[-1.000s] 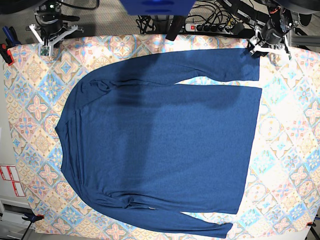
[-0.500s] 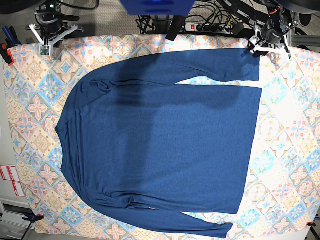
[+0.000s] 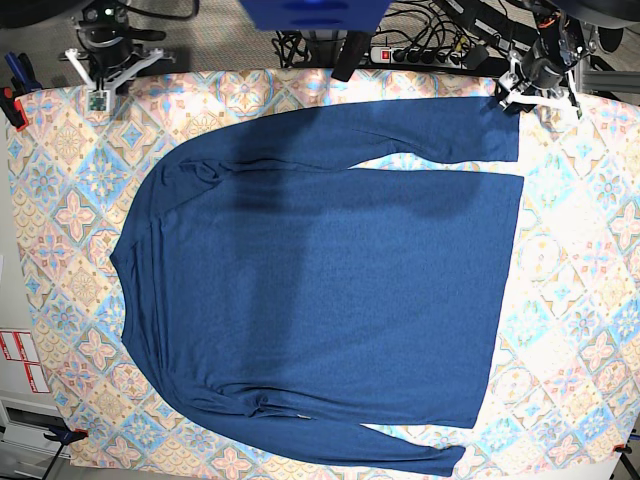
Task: Fold the T-shirt properly
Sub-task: 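Lower the left gripper and grasp the shirt's shoulder corner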
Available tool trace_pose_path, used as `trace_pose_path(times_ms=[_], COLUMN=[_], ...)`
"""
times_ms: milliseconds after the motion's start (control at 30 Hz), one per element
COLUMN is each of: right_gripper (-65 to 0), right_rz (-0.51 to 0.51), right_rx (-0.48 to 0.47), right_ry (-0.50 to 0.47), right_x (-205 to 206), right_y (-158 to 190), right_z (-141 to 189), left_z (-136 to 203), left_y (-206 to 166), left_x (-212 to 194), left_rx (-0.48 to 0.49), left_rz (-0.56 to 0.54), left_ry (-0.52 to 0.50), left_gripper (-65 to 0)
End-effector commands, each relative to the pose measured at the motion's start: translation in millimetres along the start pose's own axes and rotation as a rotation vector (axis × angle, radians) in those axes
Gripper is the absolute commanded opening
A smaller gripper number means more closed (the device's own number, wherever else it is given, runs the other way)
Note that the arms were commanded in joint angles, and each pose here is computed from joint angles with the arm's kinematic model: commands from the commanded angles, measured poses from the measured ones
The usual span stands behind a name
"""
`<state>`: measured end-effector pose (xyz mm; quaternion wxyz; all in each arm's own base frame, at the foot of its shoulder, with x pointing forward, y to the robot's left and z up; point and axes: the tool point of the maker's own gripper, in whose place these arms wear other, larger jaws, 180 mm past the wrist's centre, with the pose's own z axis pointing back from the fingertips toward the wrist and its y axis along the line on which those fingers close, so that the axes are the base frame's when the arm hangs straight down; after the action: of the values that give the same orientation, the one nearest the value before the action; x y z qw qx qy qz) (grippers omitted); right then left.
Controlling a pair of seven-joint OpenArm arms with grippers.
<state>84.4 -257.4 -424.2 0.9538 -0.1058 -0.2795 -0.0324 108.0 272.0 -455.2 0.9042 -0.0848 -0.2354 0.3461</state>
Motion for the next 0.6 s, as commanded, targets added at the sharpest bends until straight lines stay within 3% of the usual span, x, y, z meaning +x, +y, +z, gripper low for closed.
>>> trace_pose_path(times_ms=[0,133,300,567], right_gripper=[-65.0,-65.0,-65.0,-65.0], right_rz=[0.007,0.009,0.010,0.010], right_rx=[-0.017,-0.008,-0.005,-0.005], right_ry=[-0.026,-0.025,-0.024,-0.024], right_x=[6.2,5.7,5.6,5.6], right_y=[-6.4,-2.9,-1.7,-1.7], right_z=[3.0,2.7,2.7,2.7], left_z=[4.7,3.2,1.7,-3.4], left_y=[-4.0,-4.4,-0.7,6.4], left_x=[9.5,9.8,6.7,-10.0], left_rx=[-0.012,-0.014,-0.005,0.010], left_rz=[-0.017,-0.012,-0.007,0.003], left_ry=[-0.027,-0.027,-0.018,0.030], left_gripper=[-43.7,-44.5,-51.6,-47.8])
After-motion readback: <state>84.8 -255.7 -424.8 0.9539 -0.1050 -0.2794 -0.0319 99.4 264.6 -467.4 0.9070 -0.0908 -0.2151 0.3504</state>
